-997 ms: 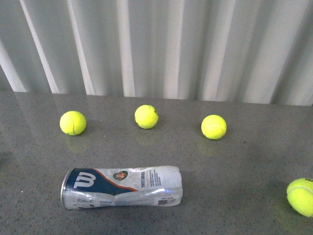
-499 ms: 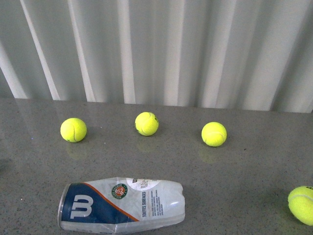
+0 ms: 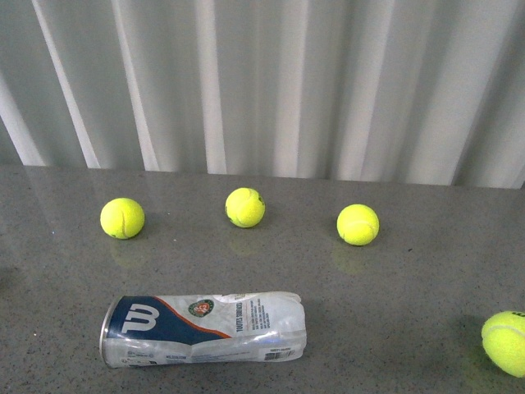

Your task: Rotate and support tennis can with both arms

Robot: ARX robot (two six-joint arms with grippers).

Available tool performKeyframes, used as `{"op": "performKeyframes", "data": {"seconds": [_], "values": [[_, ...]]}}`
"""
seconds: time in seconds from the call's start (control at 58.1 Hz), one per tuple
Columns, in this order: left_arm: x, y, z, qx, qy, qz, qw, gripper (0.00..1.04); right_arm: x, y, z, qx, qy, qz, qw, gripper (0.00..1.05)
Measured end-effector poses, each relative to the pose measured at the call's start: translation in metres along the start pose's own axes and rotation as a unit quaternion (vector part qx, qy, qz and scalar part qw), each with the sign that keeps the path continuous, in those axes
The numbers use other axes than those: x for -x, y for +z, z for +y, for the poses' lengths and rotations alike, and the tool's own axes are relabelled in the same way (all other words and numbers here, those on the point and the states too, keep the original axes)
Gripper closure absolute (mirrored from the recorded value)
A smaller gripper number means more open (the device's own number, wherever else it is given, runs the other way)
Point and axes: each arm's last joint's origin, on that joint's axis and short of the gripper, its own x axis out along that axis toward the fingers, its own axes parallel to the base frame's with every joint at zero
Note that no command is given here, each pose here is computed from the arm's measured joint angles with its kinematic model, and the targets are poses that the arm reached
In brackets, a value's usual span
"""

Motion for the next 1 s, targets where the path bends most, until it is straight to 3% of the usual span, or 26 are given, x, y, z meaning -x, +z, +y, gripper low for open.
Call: {"op": "performKeyframes", "data": {"seconds": [0.997], "values": [[0.0, 0.0, 0.0, 0.0, 0.001, 0.0, 1.0, 0.07, 0.03, -0.002, 0.0, 0.0, -0.001, -0.001, 1.0, 1.01]]}}
